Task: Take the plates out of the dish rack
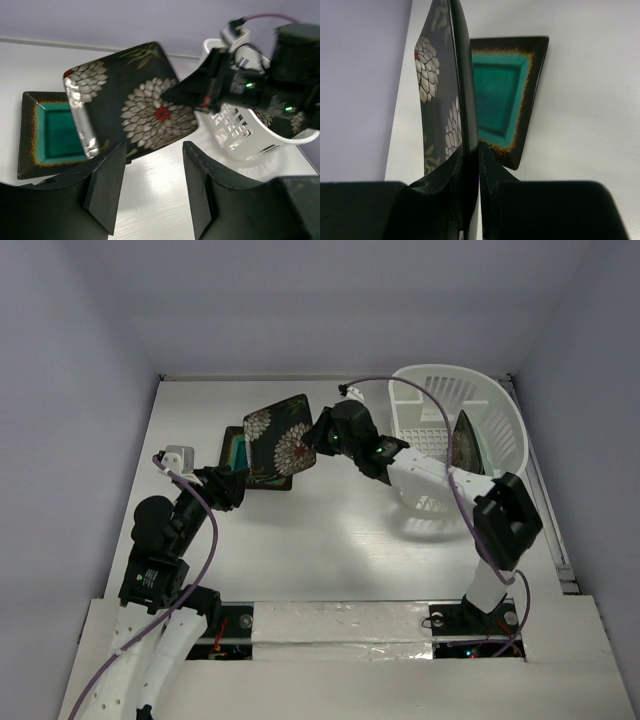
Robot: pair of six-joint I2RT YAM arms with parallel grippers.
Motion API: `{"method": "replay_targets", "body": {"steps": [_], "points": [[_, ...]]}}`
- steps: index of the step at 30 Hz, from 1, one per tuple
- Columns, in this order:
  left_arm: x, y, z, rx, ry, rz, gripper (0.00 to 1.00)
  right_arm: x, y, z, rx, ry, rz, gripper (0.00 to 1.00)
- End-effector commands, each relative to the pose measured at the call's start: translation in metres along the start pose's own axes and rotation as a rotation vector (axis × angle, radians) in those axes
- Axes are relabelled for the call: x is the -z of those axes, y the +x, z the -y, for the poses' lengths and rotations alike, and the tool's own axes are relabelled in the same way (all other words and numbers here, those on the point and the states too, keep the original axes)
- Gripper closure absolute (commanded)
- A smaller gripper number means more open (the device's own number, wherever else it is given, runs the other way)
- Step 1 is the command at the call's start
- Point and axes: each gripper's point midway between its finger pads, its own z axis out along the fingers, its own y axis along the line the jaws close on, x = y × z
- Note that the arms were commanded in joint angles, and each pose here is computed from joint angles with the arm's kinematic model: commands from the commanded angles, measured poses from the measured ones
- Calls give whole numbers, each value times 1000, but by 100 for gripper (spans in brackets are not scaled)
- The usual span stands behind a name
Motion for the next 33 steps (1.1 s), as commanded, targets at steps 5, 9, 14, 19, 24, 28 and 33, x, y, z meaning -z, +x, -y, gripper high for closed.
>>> {"method": "replay_targets", "body": {"steps": [5, 9, 14, 19, 24, 28, 33], "points": [[1, -21, 7, -5, 16, 55, 54, -20, -60, -92, -290, -342, 198, 100], [-1, -20, 8, -5, 25, 50, 54, -43, -50, -89, -364, -338, 177, 100], [-1, -19, 8, -5, 26, 48, 54, -69, -29, -76, -411, -308, 133, 100], [-1, -19, 9, -5, 27, 47, 54, -87, -10, -63, -446, -278, 101, 100], [-2, -19, 9, -5, 28, 45, 54, -96, -3, -62, -448, -273, 80, 100], [-2, -18, 9, -5, 33, 43, 54, -102, 7, -57, -449, -260, 55, 98], [-2, -18, 10, -6, 36, 44, 54, -104, 23, -55, -430, -258, 14, 86]]}}
